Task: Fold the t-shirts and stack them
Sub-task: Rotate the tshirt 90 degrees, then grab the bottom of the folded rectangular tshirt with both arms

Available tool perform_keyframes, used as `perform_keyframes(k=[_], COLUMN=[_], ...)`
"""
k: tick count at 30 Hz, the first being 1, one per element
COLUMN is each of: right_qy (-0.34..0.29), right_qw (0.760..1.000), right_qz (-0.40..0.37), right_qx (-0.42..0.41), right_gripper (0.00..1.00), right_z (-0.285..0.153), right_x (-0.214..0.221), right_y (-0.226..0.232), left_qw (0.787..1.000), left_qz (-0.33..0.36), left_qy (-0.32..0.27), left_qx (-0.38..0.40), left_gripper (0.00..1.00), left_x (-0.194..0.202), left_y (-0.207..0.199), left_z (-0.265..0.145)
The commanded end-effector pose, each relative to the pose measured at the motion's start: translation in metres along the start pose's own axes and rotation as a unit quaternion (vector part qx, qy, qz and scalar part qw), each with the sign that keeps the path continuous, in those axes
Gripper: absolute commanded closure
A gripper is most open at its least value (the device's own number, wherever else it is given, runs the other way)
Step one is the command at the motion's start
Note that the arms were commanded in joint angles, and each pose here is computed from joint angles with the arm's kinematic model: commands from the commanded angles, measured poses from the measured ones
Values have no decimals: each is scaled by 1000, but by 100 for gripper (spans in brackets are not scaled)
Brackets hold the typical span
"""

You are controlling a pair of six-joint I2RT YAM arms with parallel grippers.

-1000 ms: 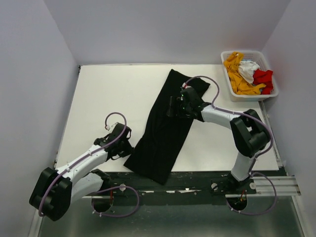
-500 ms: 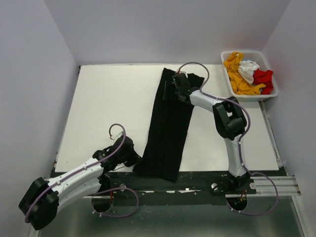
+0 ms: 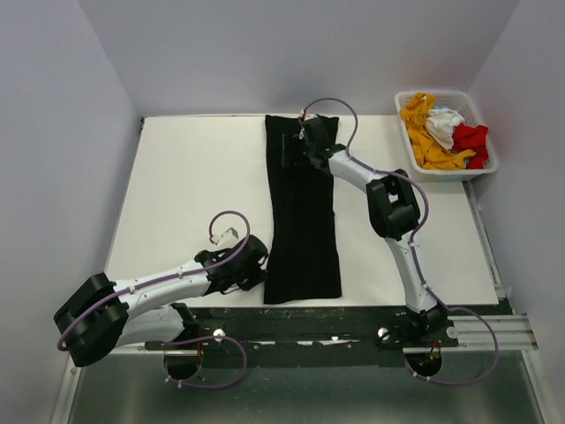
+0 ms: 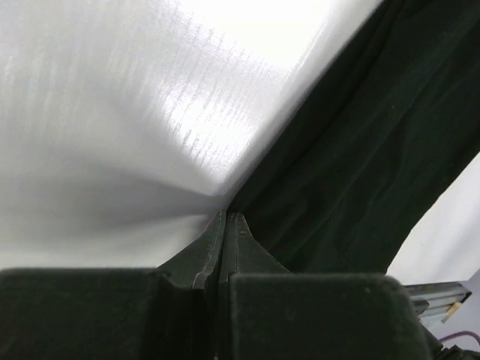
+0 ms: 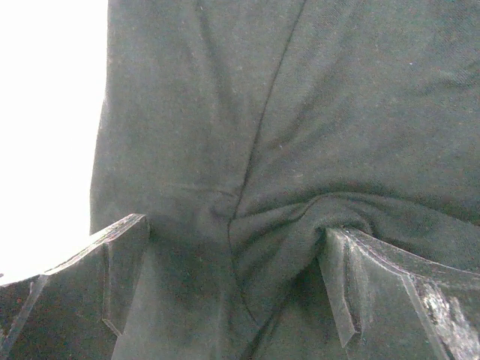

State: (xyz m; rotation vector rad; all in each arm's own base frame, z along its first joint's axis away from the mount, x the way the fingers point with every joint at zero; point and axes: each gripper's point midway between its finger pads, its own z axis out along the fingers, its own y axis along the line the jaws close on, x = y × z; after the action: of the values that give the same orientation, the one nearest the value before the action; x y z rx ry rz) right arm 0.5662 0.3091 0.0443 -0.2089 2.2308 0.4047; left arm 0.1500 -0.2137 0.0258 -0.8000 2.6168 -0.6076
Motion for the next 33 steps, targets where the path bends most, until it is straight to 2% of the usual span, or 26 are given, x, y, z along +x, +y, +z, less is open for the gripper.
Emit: perform_keyframes(k=[1, 3, 6, 11, 13, 16, 22, 30, 33], right_qy=[-20, -13, 1, 36, 54, 92, 157, 291, 325], right_qw=[999, 999, 997, 990, 987, 986, 972, 933, 920], right_qz=[-5, 16, 65, 130, 145, 140, 160, 178, 185], right_qx=[31, 37, 35, 47, 43, 23, -63, -116, -120], right_gripper=[0, 0, 0, 0, 0, 0, 0, 2, 4], right_z=[-45, -80, -131, -201, -227, -260, -320, -376, -384], right_x=[-36, -40, -12, 73, 103, 146, 206, 280, 302], right_y=[-16, -13, -14, -22, -16, 0, 31, 42, 42], left_qw=[997, 998, 998, 996, 994, 993, 990, 972, 972], left_qz=[18, 26, 42, 72, 82, 96, 127, 179, 181], left_qy=[-18, -21, -17, -14, -16, -2, 63, 143, 149], left_qx=[-72, -56, -36, -48, -63, -62, -11, 39, 20], left_gripper=[100, 100, 99, 80, 63, 50, 49, 49, 55], left_x=[-3, -5, -3, -2, -3, 2, 31, 62, 63], left_y=[34, 30, 23, 29, 38, 47, 52, 48, 56], left_z=[-10, -10, -10, -13, -18, -25, -30, -31, -29])
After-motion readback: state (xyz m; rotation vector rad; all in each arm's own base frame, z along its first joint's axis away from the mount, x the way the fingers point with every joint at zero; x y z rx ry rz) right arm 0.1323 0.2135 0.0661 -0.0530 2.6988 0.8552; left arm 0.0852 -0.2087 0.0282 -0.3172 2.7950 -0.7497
